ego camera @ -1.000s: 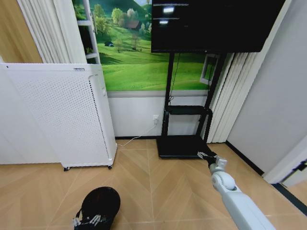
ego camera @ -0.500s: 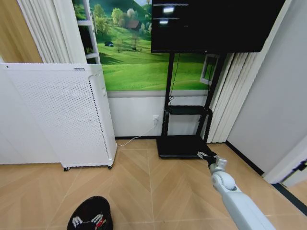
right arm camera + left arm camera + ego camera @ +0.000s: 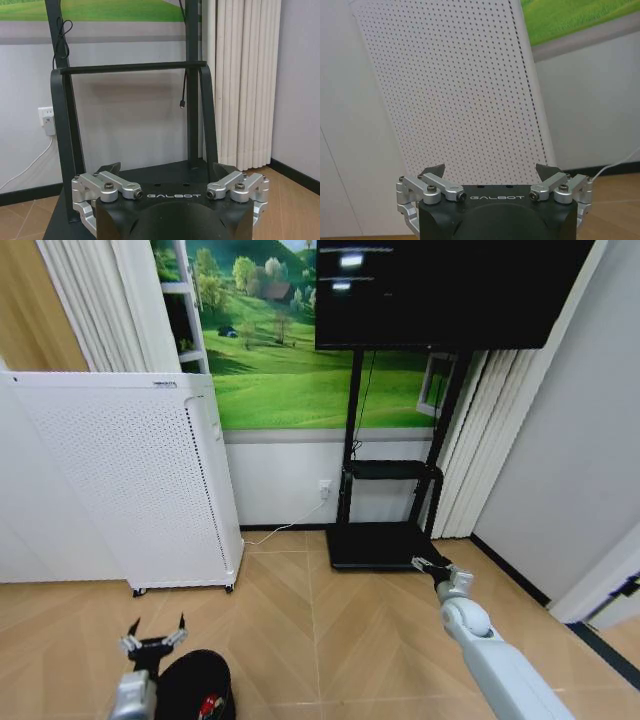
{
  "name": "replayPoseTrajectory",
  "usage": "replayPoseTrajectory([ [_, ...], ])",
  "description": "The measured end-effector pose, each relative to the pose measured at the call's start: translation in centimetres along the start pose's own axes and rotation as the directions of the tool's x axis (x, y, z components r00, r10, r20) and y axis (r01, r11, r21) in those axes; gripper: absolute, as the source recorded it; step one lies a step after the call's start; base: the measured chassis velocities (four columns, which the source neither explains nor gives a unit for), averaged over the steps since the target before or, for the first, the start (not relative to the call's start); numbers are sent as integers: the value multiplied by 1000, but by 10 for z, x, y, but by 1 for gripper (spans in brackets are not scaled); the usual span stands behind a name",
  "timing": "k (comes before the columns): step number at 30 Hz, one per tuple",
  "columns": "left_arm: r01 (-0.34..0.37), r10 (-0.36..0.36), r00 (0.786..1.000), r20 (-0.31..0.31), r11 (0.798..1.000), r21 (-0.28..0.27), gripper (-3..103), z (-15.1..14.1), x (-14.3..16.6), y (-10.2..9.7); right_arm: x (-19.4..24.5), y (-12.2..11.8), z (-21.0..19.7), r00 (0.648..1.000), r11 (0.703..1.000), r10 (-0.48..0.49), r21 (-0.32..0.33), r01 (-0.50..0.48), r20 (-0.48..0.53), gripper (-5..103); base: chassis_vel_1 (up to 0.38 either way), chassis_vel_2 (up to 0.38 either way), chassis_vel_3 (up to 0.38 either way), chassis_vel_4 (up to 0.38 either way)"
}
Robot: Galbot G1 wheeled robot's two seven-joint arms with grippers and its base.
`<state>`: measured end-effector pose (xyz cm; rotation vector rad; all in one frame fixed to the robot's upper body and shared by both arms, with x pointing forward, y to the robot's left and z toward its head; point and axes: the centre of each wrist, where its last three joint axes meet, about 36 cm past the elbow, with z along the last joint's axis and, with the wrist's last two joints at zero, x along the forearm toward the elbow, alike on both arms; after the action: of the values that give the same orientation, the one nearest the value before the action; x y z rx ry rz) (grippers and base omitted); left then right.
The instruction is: Pick up the trash bin and place the garbage on the floor into it.
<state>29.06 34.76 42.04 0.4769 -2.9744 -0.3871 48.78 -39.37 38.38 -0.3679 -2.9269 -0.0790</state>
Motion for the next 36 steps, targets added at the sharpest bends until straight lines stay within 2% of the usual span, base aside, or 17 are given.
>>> replayPoseTrajectory([
  [1, 8, -8, 999, 31, 1000, 20, 99, -14, -11, 6, 0, 0, 0, 1000, 1000, 0, 0, 0, 0, 100, 0, 0, 0, 0],
  [2, 8, -8, 999, 31, 1000, 20, 99, -14, -11, 6, 0, 0, 0, 1000, 1000, 0, 0, 0, 0, 100, 0, 0, 0, 0],
  [5, 21, -26, 998, 59, 997, 79, 100, -35, -29, 14, 0, 0, 0, 1000, 1000, 0, 0, 0, 0, 100, 0, 0, 0, 0],
  [11, 42, -48, 997, 54, 993, 112, 100, -35, -46, 14, 0, 0, 0, 1000, 1000, 0, 0, 0, 0, 100, 0, 0, 0, 0],
  [19, 35, -42, 998, 50, 989, 142, 100, -31, -70, 3, 0, 0, 0, 1000, 1000, 0, 0, 0, 0, 100, 0, 0, 0, 0],
  [23, 28, -44, 995, 95, 987, 160, 100, -29, -86, -1, 0, 0, 0, 1000, 1000, 0, 0, 0, 0, 100, 0, 0, 0, 0],
  [25, 13, -32, 993, 118, 987, 160, 100, -27, -89, -2, 0, 0, 0, 1000, 1000, 0, 0, 0, 0, 100, 0, 0, 0, 0],
  [27, -49, 25, 981, 191, 991, 122, 102, -22, -92, -2, 0, 0, 0, 1000, 1000, 0, 0, 0, 0, 100, 0, 0, 0, 0],
  [28, -49, 25, 981, 191, 991, 122, 102, -22, -92, -2, 0, 0, 0, 1000, 1000, 0, 0, 0, 0, 100, 0, 0, 0, 0],
  [30, -127, 101, 969, 226, 987, 104, 98, -15, -91, -4, 0, 0, 0, 1000, 1000, 0, 0, 0, 0, 100, 0, 0, 0, 0],
  [31, -127, 101, 969, 226, 987, 104, 98, -15, -91, -4, 0, 0, 0, 1000, 1000, 0, 0, 0, 0, 100, 0, 0, 0, 0],
  [32, -166, 139, 963, 232, 980, 105, 98, -13, -89, -5, 0, 0, 0, 1000, 1000, 0, 0, 0, 0, 100, 0, 0, 0, 0],
  [33, -166, 139, 963, 232, 980, 105, 98, -13, -89, -5, 0, 0, 0, 1000, 1000, 0, 0, 0, 0, 100, 0, 0, 0, 0],
  [34, -200, 170, 959, 227, 973, 116, 98, -10, -86, -8, 0, 0, 0, 1000, 1000, 0, 0, 0, 0, 100, 0, 0, 0, 0],
  [36, -207, 175, 960, 218, 970, 131, 98, -9, -85, -11, 0, 0, 0, 1000, 1000, 0, 0, 0, 0, 100, 0, 0, 0, 0],
])
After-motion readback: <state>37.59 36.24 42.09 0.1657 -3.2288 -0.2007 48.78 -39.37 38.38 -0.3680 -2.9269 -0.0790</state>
